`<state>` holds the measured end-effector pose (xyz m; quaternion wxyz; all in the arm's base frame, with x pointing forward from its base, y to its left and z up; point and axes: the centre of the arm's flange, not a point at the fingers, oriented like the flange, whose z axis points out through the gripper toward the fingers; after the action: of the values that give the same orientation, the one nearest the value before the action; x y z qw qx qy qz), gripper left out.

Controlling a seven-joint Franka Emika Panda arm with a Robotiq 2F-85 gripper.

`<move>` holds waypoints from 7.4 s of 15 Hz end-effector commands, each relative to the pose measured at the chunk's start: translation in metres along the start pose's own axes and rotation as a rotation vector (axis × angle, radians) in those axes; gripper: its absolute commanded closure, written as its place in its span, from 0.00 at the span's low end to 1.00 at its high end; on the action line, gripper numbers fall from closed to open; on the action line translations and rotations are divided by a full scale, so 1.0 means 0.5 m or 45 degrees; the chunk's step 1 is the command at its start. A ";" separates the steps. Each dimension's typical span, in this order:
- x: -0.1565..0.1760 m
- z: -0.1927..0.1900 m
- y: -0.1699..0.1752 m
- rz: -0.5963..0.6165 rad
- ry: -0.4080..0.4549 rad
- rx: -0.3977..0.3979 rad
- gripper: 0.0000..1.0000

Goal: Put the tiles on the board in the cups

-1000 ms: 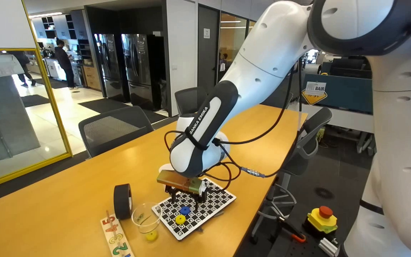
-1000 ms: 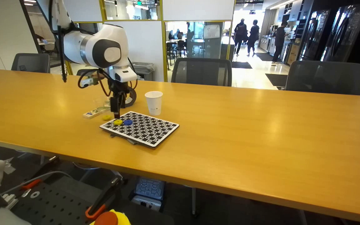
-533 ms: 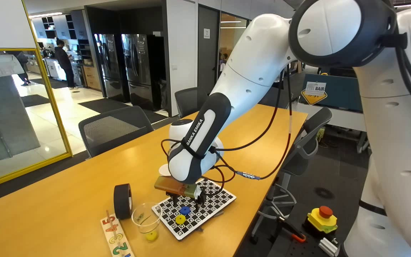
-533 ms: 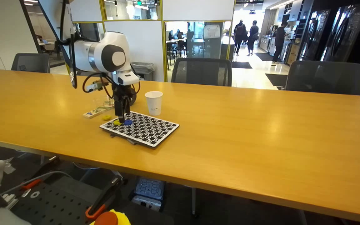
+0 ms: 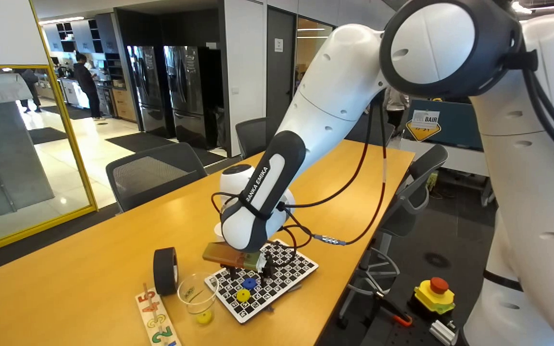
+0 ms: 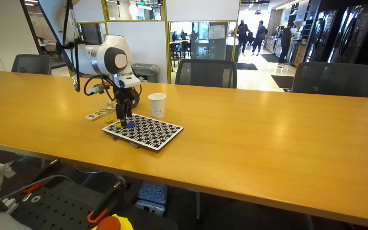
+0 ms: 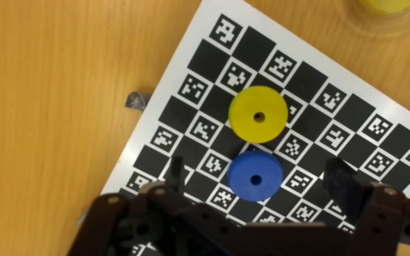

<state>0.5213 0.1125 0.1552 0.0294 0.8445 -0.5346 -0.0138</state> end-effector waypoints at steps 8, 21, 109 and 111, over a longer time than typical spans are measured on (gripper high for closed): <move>0.018 0.020 -0.018 0.018 -0.001 0.000 0.00; 0.025 0.022 -0.022 0.019 0.004 0.004 0.81; -0.038 0.001 0.000 -1.528 -0.075 0.063 0.00; -0.038 0.004 0.001 -1.525 -0.085 0.064 0.00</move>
<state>0.5085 0.1288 0.1479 -0.0123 0.9985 0.0374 -0.0383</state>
